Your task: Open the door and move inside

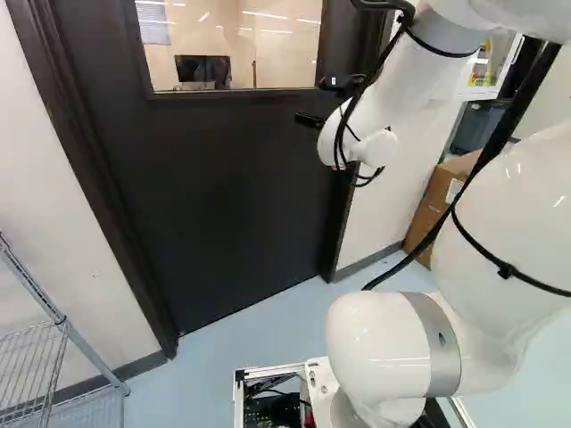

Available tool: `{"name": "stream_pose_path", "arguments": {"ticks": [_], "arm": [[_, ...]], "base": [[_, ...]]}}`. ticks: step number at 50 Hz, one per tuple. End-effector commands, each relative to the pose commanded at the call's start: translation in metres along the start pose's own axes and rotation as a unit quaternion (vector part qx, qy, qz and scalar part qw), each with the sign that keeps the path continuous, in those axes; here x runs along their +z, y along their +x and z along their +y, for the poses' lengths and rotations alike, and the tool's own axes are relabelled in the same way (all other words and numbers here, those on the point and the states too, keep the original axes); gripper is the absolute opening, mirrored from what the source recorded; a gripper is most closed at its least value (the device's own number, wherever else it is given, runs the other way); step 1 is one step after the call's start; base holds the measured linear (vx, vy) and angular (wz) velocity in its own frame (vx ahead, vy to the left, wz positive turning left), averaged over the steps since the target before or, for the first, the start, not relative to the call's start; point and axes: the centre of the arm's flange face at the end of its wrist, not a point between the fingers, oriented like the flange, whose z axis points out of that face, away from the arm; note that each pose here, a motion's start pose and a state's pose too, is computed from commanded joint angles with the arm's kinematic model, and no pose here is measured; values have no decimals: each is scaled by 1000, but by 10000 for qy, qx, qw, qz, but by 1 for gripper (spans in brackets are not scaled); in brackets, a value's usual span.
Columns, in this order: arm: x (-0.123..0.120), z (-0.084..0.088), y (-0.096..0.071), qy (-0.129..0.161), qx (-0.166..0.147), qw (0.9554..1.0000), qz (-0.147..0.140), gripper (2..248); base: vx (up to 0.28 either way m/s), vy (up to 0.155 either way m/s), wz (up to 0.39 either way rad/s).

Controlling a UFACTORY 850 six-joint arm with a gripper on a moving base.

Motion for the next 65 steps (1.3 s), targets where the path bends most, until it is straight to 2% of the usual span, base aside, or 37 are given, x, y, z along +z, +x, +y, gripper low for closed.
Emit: {"name": "stream_pose_path", "arguments": {"ticks": [20, 35, 50, 65], "arm": [[7, 17, -1, 164, -366, 9990, -185, 247], [27, 25, -3, 382, -632, 9966, -359, 247], [53, 29, -3, 461, -677, 9959, -384, 247], [58, 30, -7, 469, -666, 9958, -414, 247]], "base": [[0, 0, 0], [0, 0, 0], [0, 0, 0], [0, 0, 0]]}}
